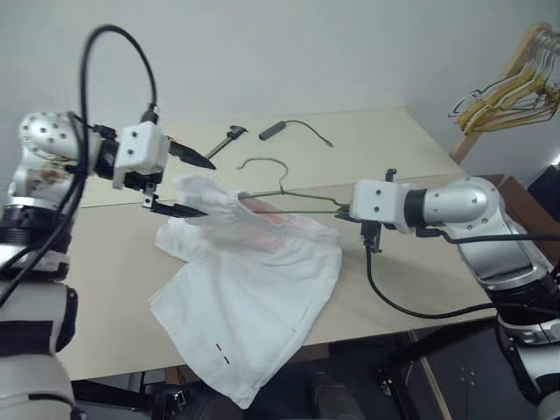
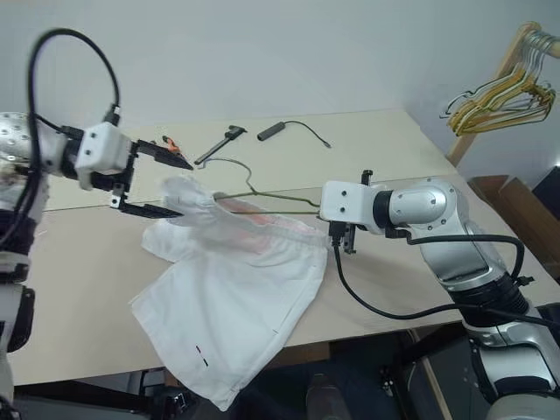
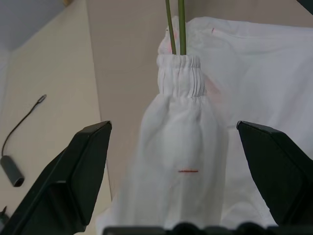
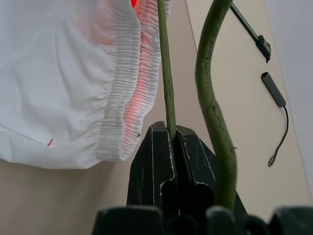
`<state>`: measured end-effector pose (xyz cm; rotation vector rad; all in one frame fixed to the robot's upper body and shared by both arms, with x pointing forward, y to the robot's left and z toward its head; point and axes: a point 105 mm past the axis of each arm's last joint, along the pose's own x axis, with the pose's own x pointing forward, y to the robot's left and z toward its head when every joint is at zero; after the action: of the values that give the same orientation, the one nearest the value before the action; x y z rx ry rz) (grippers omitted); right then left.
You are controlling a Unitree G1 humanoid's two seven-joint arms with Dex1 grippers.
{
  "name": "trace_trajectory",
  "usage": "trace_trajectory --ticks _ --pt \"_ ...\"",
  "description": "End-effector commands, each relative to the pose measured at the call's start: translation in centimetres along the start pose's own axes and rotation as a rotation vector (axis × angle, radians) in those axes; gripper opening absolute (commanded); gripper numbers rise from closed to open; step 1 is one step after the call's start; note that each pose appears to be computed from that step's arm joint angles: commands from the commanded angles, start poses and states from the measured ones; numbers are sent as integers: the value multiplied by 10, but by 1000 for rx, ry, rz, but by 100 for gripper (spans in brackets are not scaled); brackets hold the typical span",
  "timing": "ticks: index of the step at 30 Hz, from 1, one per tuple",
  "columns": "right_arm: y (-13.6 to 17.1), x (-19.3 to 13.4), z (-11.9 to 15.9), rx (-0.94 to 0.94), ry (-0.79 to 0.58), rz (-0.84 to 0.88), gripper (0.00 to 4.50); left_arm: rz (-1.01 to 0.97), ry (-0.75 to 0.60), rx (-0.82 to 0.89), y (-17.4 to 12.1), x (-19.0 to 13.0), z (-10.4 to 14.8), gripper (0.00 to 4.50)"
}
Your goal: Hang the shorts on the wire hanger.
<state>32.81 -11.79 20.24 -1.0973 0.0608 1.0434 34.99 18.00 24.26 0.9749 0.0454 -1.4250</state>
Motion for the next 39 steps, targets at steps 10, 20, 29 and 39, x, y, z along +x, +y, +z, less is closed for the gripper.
trace_trajectory --ticks 10,20,29,39 --pt "-10 -10 17 10 -16 -6 0 -109 63 45 -7 29 -14 241" --pt "-6 -14 32 132 -83 60 0 -27 11 8 4 33 -12 2" --pt "-1 -14 25 164 -73 80 85 15 -33 -42 5 22 -12 0" --pt "-27 -51 -22 331 9 -141 411 35 -31 -88 2 14 -16 0"
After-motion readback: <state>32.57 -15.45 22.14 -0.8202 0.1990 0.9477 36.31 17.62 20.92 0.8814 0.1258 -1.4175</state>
